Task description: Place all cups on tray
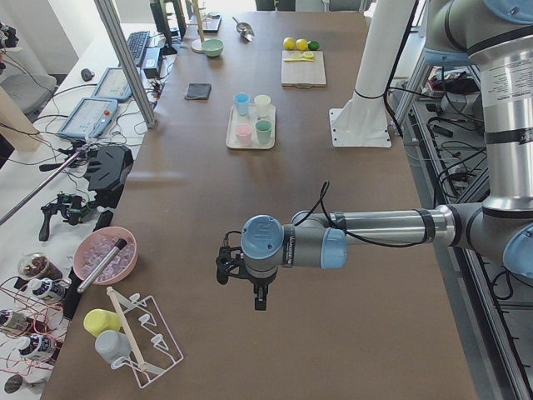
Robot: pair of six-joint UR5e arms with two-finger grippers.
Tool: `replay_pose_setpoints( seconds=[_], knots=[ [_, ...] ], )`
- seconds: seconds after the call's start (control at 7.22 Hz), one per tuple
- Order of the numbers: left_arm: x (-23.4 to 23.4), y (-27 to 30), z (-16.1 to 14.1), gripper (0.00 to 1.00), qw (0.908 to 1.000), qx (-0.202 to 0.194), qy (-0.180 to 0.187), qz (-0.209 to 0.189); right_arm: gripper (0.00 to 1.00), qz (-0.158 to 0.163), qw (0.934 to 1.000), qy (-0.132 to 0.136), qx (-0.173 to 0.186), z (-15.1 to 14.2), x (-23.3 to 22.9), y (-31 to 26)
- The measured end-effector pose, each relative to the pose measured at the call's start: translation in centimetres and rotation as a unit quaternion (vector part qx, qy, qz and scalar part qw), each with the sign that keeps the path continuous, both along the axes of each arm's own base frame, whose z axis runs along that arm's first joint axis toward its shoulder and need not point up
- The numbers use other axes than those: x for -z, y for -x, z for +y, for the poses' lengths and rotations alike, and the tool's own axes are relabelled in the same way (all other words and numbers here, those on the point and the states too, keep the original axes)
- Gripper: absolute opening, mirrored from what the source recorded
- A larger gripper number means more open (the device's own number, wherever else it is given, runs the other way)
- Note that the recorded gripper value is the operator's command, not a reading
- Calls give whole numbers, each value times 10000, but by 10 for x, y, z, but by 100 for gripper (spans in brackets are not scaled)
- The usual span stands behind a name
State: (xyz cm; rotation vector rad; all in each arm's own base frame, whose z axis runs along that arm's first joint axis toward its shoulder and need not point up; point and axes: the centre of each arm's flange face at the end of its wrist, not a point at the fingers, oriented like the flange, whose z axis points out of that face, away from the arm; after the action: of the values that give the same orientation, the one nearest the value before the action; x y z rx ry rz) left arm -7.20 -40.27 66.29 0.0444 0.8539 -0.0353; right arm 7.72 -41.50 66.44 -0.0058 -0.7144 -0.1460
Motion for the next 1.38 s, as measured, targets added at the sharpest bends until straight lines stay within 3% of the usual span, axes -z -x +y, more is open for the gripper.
replay_pose_setpoints(
  seconds=[0.97, 1.38],
  knots=[
    [3, 0, -1, 98, 10000, 0, -39, 6, 100, -21, 10000, -20, 39, -1, 1, 3],
    [4, 0, -1, 98, 10000, 0, -48, 8, 100, -19, 9999, -148, 50, -1, 1, 4]
  ],
)
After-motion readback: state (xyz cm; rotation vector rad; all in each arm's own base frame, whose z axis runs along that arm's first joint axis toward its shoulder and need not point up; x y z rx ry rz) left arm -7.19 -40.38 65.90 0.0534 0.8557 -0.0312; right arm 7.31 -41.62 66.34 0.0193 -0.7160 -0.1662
